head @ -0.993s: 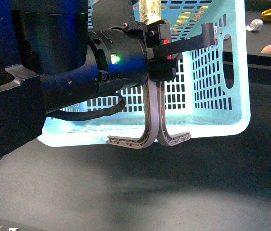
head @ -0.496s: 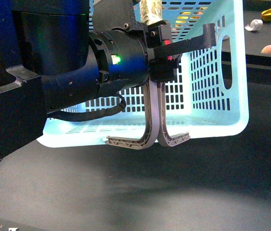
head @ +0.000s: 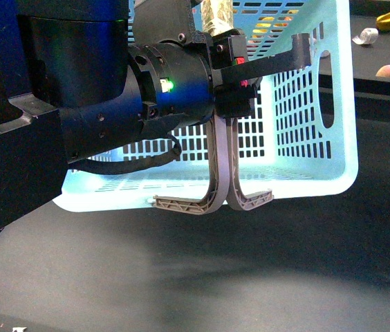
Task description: Pick mango with right arm and hold basket with left
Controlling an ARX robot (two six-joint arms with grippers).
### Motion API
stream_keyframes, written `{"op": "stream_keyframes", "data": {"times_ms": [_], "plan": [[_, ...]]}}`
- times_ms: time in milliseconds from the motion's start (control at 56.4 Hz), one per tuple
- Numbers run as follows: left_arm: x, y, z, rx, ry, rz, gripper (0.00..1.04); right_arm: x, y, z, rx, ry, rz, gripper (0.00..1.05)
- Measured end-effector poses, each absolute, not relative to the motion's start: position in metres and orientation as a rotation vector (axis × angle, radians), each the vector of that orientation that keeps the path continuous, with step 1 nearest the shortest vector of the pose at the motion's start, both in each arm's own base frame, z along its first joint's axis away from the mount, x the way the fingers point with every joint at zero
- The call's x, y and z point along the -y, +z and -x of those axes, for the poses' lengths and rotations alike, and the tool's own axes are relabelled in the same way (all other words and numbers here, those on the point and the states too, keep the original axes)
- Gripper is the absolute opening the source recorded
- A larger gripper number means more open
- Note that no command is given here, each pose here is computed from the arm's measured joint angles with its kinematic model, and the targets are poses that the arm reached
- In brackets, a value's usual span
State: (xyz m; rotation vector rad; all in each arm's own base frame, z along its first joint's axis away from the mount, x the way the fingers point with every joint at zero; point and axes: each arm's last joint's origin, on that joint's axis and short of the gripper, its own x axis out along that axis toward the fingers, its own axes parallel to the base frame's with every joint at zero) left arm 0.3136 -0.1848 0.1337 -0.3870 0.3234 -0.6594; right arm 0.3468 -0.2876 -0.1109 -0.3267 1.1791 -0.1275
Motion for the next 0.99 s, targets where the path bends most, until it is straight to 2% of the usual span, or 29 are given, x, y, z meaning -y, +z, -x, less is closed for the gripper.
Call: {"op": "stream_keyframes", "data": {"times_ms": [89,160,372,674,993], "plan": [[0.185,0.134,-0.314,-0.323,-0.659,0.387,0.05,0.286,-0.112,-0.346,-1.183,-0.124,0.326,0.62],[0.185,0.134,-0.314,-0.323,-0.660,0.387,0.05,0.285,-0.111,-0.346,-1.180,-0.123,0.327,0.58],[0.185,0.134,-0.314,-0.323,-0.659,0.387,0.05,0.273,-0.100,-0.342,-1.118,-0.114,0.287,0.57],[0.185,0.134,-0.314,-0.323,-0.660,0.387,0.05,0.245,-0.031,-0.351,-0.888,-0.094,0.184,0.57],[0.185,0.134,-0.314,-0.323,-0.659,0.387,0.05,0.170,0.040,-0.336,-0.692,0.032,0.044,0.57]]}}
